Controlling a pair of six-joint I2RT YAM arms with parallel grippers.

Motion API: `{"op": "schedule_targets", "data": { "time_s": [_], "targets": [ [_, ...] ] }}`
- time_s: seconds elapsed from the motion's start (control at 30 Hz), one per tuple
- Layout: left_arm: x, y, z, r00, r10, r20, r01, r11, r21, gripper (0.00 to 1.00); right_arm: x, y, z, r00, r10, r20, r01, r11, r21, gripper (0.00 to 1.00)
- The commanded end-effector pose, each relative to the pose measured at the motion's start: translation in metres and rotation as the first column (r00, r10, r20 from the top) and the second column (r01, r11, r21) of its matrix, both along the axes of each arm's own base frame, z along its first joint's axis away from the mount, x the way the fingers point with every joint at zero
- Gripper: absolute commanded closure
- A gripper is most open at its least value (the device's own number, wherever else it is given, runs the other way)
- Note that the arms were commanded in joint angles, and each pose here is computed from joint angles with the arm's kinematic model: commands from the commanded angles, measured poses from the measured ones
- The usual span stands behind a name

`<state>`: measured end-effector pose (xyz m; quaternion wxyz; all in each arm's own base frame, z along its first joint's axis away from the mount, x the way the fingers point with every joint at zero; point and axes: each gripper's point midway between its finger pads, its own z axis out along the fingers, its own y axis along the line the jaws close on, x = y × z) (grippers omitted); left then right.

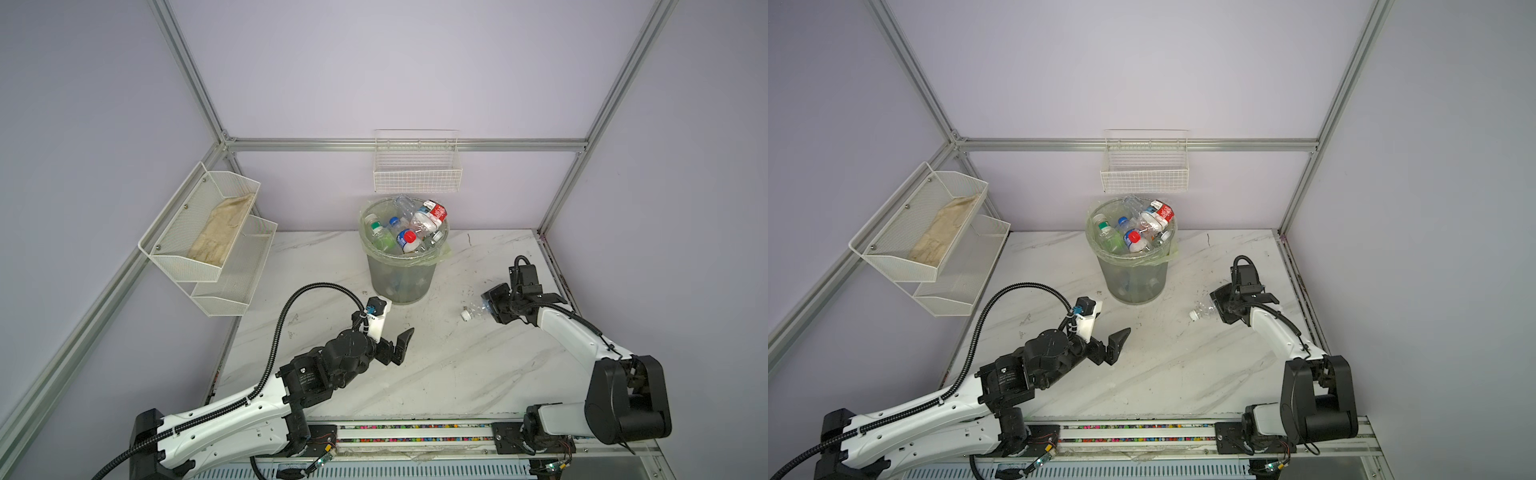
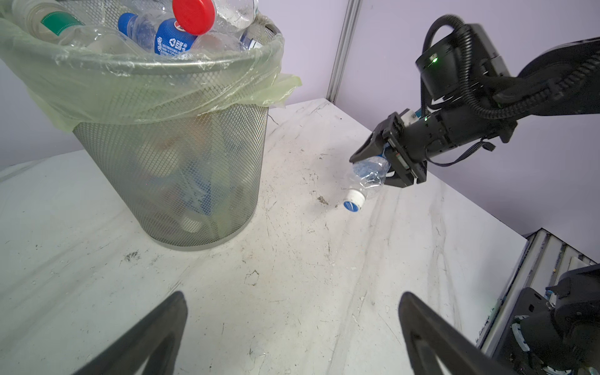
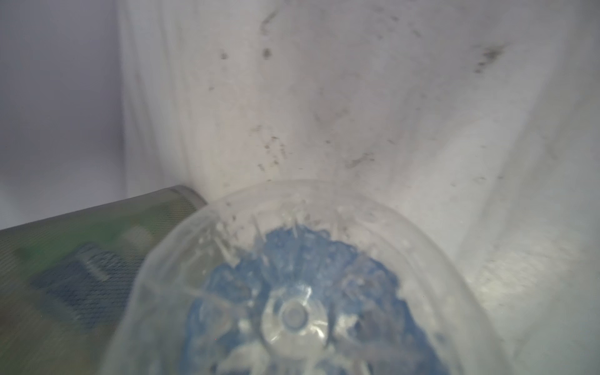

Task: Throw the plastic bottles in the bin
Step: Pick up the plastic bottle from the middle-right of the table, then throw the plastic bottle into the trash bin.

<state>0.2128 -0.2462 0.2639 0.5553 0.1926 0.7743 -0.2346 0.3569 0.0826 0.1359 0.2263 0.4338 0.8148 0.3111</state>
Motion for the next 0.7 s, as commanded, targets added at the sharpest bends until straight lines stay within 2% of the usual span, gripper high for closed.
{"op": "schedule_targets", "data": {
  "time_s": [0.0,0.03,0.1,0.17,0.27,0.43,0.53,0.67],
  "targets": [
    [-0.002,0.003,-0.006,1.0,0.006,0.004,-0.006,1.0,-0.001,0.0,0.019,0.031,0.092,0.884,0.139,0.447,-0.192,0.978,0.076,1.0],
    [-0.002,0.004,-0.006,1.0,0.009,0.006,-0.009,1.0,0.0,0.0,0.016,0.037,0.119,0.819,0.155,0.552,-0.235,0.969,0.077,1.0],
    [-0.001,0.008,-0.002,1.0,0.023,0.014,-0.023,1.0,-0.007,0.0,0.01,0.042,0.16,0.722,0.205,0.66,-0.275,0.961,0.003,1.0],
    [-0.002,0.015,0.005,0.999,0.041,0.033,-0.039,0.998,-0.039,0.0,0.006,0.052,0.196,0.645,0.321,0.693,-0.294,0.942,-0.162,1.0],
    [-0.003,0.03,0.016,0.995,0.079,0.068,-0.072,0.993,-0.097,0.0,-0.002,0.079,0.244,0.528,0.471,0.707,-0.319,0.881,-0.349,1.0],
    [-0.002,0.065,0.02,0.979,0.197,0.055,-0.183,0.962,-0.202,0.0,-0.018,0.131,0.301,0.336,0.594,0.731,-0.349,0.799,-0.49,1.0],
    [0.002,0.083,0.003,0.97,0.238,-0.038,-0.241,0.949,-0.203,0.0,-0.026,0.156,0.324,0.257,0.634,0.73,-0.341,0.766,-0.545,1.0],
    [0.008,0.09,-0.031,0.952,0.238,-0.193,-0.269,0.951,-0.154,0.0,-0.031,0.183,0.344,0.194,0.685,0.703,-0.319,0.721,-0.615,1.0]
  ]
}}
